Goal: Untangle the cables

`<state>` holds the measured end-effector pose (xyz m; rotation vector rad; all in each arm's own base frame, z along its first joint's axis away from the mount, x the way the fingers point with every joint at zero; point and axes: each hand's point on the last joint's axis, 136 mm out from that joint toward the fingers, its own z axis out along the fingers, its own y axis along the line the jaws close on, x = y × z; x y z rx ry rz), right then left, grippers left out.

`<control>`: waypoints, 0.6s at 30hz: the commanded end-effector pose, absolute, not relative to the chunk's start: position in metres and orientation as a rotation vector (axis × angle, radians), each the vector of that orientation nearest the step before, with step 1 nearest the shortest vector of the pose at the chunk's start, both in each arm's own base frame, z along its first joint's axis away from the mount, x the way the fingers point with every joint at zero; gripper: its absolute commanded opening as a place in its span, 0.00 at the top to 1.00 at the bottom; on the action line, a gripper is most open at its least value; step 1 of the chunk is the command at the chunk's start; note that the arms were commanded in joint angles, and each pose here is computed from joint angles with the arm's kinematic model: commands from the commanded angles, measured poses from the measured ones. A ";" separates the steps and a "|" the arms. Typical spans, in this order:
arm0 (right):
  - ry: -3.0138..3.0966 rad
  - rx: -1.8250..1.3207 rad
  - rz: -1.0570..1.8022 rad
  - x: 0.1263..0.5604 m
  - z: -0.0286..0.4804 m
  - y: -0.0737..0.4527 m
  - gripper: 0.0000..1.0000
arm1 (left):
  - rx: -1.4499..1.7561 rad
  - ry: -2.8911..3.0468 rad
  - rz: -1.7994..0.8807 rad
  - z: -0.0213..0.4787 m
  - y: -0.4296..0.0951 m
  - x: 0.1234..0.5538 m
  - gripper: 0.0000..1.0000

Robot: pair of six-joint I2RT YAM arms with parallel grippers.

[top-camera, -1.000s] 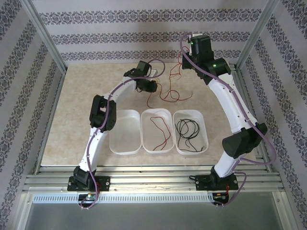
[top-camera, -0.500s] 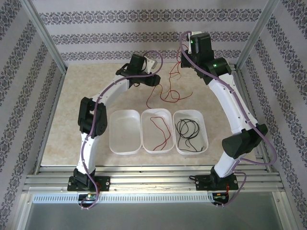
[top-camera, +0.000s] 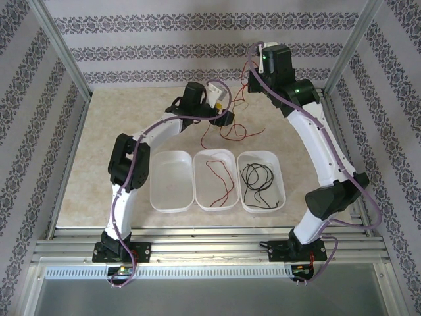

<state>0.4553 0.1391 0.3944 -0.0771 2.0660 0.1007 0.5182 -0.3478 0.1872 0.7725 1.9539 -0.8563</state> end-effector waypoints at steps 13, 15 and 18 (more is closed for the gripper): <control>1.973 -0.056 0.220 0.426 0.441 0.146 1.00 | 0.665 1.655 -0.961 0.195 -0.383 0.537 0.27; 1.968 -0.054 0.221 0.425 0.443 0.146 1.00 | 0.648 1.661 -0.971 0.193 -0.386 0.540 0.41; 1.961 -0.047 0.179 0.422 0.446 0.139 1.00 | 0.615 1.673 -0.958 0.194 -0.383 0.545 0.76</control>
